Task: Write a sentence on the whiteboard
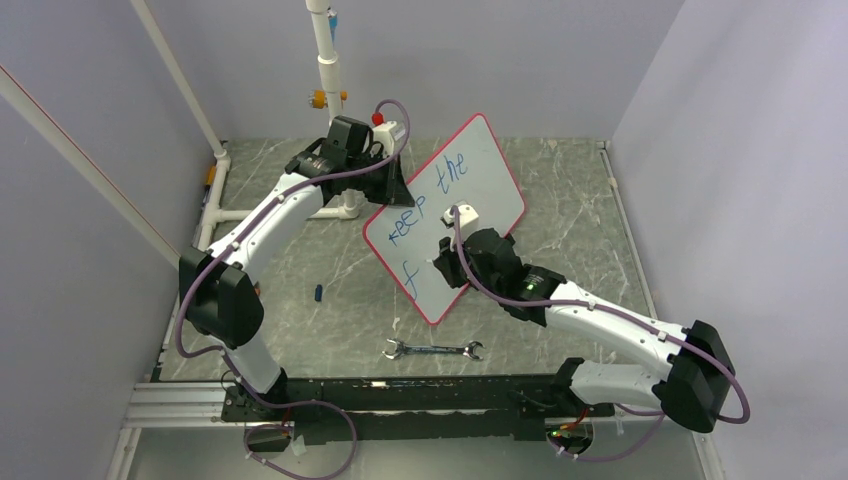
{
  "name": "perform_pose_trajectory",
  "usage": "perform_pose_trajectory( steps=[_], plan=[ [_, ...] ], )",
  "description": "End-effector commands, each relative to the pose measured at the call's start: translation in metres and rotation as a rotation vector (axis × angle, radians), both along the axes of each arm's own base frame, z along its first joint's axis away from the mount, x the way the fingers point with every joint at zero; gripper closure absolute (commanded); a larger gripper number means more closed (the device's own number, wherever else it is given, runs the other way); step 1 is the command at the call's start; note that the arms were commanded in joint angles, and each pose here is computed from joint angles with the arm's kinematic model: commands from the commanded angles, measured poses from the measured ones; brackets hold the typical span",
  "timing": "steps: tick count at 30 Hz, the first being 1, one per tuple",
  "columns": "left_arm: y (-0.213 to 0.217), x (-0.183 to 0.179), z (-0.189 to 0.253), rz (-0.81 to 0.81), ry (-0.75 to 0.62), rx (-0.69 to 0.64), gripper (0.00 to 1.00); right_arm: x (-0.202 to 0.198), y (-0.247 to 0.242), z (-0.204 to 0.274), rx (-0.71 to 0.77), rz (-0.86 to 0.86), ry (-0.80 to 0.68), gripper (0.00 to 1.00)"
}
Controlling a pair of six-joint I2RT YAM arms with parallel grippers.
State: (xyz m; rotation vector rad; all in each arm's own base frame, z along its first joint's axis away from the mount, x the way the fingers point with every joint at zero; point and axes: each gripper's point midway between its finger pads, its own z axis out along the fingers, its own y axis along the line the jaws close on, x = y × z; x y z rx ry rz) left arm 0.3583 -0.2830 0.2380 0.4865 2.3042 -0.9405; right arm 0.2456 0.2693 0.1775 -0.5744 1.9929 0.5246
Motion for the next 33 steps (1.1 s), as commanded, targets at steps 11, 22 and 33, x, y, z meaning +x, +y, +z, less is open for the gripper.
perform_pose_trajectory(
  steps=[11,22,33],
  plan=[
    [0.027,0.027,0.005,0.092,-0.160,0.134,1.00,-0.008,0.020,0.012,0.062,0.109,0.001,1.00],
    [0.027,0.027,0.004,0.092,-0.160,0.134,1.00,-0.020,0.019,0.003,0.067,0.141,0.038,1.00],
    [0.028,0.026,0.005,0.094,-0.161,0.135,1.00,-0.029,0.009,-0.021,0.030,0.133,0.088,1.00]
  ],
)
